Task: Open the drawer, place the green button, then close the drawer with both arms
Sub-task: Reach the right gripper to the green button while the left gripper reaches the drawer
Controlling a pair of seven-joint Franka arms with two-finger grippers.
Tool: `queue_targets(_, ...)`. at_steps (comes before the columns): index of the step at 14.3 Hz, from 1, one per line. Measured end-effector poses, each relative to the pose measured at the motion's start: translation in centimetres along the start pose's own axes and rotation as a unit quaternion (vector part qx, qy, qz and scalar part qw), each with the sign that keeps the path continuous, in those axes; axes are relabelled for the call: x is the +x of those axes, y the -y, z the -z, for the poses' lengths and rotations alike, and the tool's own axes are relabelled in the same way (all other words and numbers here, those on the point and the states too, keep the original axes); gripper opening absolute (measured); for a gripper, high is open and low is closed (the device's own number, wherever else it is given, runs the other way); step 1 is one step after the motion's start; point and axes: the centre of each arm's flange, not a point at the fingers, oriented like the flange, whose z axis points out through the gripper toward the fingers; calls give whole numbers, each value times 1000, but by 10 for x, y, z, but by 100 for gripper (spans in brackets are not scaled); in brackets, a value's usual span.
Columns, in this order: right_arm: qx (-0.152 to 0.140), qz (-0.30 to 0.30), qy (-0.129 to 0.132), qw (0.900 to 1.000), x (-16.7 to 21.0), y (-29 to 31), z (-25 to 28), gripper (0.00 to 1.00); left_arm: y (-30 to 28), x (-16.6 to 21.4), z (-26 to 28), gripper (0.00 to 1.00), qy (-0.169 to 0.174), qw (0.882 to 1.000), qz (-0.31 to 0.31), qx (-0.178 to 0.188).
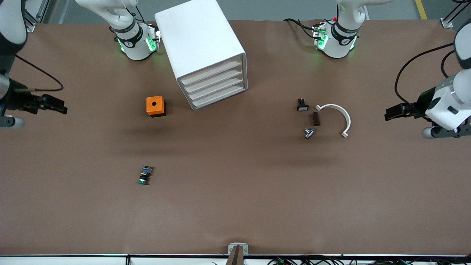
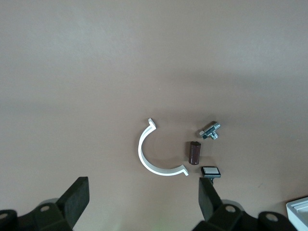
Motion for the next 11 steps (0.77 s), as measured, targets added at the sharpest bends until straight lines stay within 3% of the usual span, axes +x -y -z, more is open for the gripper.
queue_targets(5,0,-19,-22,1000,57,33,-76,100,-58,20,-68,100,55,998,16,13)
queue_targets(7,24,-45,-30,998,76,69,-113,100,-102,18,-83,100,66,997,45,12)
queue_targets(9,45,-76,-35,995,90,98,-147,100,-146,17,-90,100,80,992,96,-12)
queue_targets(11,48,-97,-37,993,100,117,-177,100,-183,16,-96,100,101,980,164,-41)
